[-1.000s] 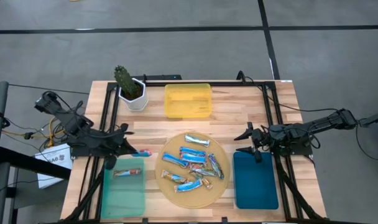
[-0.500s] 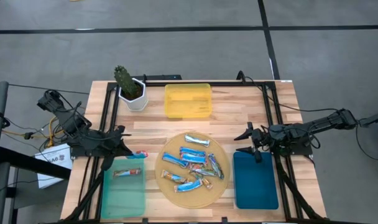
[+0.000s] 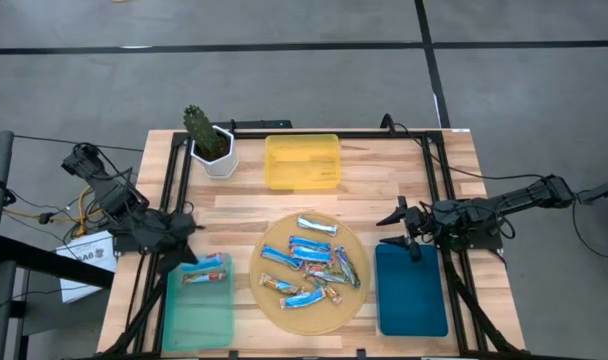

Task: Pick and place Granola Bars by type
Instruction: Put the red granola bar into the light blue bin

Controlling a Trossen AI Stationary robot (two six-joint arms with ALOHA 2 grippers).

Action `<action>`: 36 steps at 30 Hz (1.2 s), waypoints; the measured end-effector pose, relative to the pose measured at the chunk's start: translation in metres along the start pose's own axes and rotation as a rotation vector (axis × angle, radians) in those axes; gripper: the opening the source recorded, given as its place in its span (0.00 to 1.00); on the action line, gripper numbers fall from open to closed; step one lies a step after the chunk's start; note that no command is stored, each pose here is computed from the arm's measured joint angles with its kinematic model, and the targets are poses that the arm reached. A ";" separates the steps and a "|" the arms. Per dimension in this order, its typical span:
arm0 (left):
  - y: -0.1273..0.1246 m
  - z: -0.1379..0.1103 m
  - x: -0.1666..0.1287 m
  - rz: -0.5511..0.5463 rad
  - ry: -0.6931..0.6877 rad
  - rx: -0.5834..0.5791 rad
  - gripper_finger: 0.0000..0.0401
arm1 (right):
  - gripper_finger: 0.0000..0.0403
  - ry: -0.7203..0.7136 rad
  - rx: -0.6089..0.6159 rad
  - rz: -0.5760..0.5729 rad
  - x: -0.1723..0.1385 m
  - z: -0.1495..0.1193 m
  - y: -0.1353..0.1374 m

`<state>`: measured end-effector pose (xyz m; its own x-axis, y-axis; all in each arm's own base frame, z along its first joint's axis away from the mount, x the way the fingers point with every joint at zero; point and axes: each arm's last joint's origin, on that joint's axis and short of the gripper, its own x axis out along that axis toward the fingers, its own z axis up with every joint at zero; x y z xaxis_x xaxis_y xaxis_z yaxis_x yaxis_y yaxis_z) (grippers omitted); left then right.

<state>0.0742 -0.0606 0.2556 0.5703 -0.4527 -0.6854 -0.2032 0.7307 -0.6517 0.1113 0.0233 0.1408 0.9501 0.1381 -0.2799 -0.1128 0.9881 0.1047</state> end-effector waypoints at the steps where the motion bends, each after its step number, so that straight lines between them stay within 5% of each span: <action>1: 0.001 -0.001 0.000 -0.002 0.027 -0.020 0.00 | 0.58 0.000 0.000 0.000 0.000 0.000 0.000; 14: 0.000 -0.003 0.000 -0.026 0.100 -0.074 0.00 | 0.58 0.000 0.000 0.000 0.000 0.000 0.000; 36: -0.012 -0.012 0.044 0.220 0.204 -0.064 0.00 | 0.58 0.000 0.000 0.000 0.000 0.000 0.000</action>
<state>0.0923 -0.0954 0.2297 0.3371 -0.3847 -0.8593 -0.3573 0.7922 -0.4948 0.1113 0.0233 0.1408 0.9501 0.1381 -0.2798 -0.1128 0.9881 0.1045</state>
